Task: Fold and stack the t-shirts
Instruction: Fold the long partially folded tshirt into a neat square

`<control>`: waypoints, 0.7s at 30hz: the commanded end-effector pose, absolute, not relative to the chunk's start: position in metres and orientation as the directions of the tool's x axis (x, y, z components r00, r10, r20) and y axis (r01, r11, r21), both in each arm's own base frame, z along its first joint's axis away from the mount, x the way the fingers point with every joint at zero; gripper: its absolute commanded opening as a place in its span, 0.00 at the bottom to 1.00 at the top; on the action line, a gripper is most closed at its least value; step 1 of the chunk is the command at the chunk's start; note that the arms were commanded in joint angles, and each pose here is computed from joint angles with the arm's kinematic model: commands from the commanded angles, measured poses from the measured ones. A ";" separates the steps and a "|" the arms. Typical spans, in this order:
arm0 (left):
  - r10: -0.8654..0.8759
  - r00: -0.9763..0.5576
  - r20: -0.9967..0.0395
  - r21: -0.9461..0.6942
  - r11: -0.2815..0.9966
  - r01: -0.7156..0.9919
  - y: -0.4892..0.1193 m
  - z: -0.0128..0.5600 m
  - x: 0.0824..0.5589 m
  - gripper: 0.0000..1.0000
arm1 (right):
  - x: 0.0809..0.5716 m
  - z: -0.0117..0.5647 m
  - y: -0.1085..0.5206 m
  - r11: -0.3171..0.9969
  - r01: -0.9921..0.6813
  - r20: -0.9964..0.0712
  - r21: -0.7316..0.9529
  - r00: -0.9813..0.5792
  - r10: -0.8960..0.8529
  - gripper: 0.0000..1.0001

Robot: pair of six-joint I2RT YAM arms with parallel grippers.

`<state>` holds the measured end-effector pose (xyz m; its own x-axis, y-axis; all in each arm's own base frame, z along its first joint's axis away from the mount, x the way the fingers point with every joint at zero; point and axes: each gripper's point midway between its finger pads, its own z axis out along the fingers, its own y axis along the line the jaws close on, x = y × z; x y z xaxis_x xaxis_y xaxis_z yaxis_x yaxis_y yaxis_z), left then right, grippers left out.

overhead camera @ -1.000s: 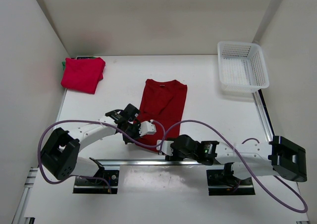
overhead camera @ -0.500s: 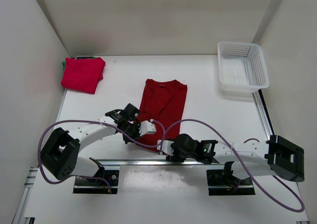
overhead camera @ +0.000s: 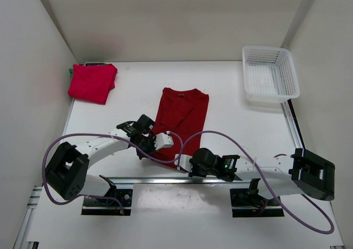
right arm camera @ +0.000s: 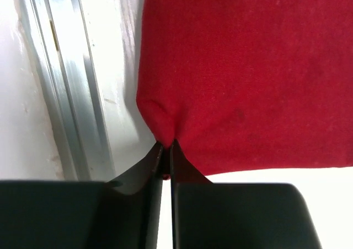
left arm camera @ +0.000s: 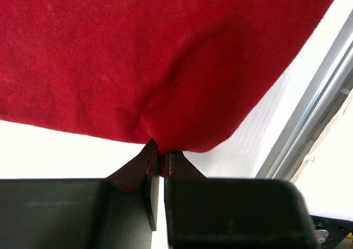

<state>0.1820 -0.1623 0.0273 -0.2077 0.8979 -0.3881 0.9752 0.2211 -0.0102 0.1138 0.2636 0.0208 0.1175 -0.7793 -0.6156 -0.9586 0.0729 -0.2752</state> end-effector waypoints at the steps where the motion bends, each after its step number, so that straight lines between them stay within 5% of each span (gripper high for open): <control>1: 0.877 -0.185 -0.443 0.019 0.215 0.976 -0.171 0.041 0.189 0.01 | 0.120 0.029 0.263 0.126 -0.948 -0.627 -0.291 0.090 -0.774 0.03; 13: 0.832 -0.333 -0.444 0.042 0.390 0.920 -0.172 0.072 0.214 0.00 | 0.129 0.080 0.271 0.227 -0.949 -0.719 -0.220 0.001 -0.695 0.00; 21: 0.723 -0.480 -0.496 0.046 0.574 0.818 -0.178 0.114 0.274 0.00 | 0.174 0.119 0.271 0.348 -0.930 -0.774 -0.115 -0.135 -0.618 0.00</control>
